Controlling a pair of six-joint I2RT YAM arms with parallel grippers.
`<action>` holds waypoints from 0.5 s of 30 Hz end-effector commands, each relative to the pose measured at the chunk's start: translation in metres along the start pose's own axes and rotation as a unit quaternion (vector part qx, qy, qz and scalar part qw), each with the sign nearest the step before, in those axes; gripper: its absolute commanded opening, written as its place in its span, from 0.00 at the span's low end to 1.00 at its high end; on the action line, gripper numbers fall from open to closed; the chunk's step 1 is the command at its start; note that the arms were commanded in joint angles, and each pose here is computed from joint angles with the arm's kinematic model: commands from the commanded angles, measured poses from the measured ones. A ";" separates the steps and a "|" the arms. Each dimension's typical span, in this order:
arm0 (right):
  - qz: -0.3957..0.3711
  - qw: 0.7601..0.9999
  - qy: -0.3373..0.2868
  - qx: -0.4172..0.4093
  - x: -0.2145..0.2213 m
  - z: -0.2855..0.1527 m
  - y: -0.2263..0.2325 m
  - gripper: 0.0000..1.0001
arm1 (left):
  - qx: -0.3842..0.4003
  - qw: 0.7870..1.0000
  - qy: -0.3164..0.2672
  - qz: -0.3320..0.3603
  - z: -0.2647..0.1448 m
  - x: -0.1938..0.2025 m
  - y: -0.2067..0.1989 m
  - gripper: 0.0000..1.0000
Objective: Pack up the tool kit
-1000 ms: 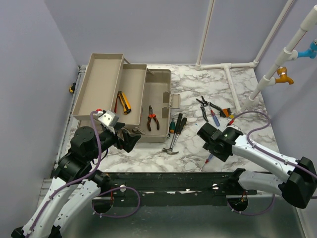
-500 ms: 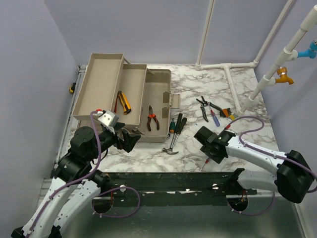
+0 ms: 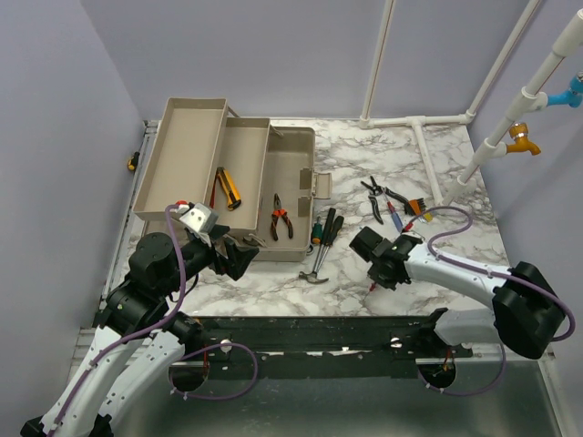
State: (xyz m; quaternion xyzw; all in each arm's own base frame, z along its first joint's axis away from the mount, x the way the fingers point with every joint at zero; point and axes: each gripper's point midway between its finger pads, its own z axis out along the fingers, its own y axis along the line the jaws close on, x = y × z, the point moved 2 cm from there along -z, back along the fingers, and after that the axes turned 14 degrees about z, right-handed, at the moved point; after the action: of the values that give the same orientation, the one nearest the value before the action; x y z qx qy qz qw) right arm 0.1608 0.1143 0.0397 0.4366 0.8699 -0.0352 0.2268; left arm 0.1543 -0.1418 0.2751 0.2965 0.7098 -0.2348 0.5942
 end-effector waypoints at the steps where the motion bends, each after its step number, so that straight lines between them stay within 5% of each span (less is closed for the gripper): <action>1: -0.048 0.993 0.002 -0.112 -0.010 -0.030 0.050 0.01 | 0.004 1.000 -0.011 0.004 -0.003 -0.005 -0.001 0.99; 5: -0.090 0.961 0.014 -0.263 -0.016 -0.075 0.102 0.01 | 0.002 1.000 -0.010 0.001 -0.002 -0.005 -0.001 0.99; 11: -0.146 0.846 0.034 -0.512 -0.016 -0.171 0.172 0.01 | 0.016 0.999 -0.022 -0.023 0.000 -0.015 -0.006 0.99; 15: -0.165 0.799 0.046 -0.577 -0.011 -0.203 0.197 0.01 | 0.056 0.997 -0.023 -0.038 0.006 -0.030 -0.017 0.99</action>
State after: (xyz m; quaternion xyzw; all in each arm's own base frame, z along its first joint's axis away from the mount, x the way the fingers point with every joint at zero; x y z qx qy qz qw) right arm 0.2378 0.2379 0.1956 0.1817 0.8494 0.3471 0.3535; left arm 0.1537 -0.1466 0.2778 0.2888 0.7132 -0.2533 0.5863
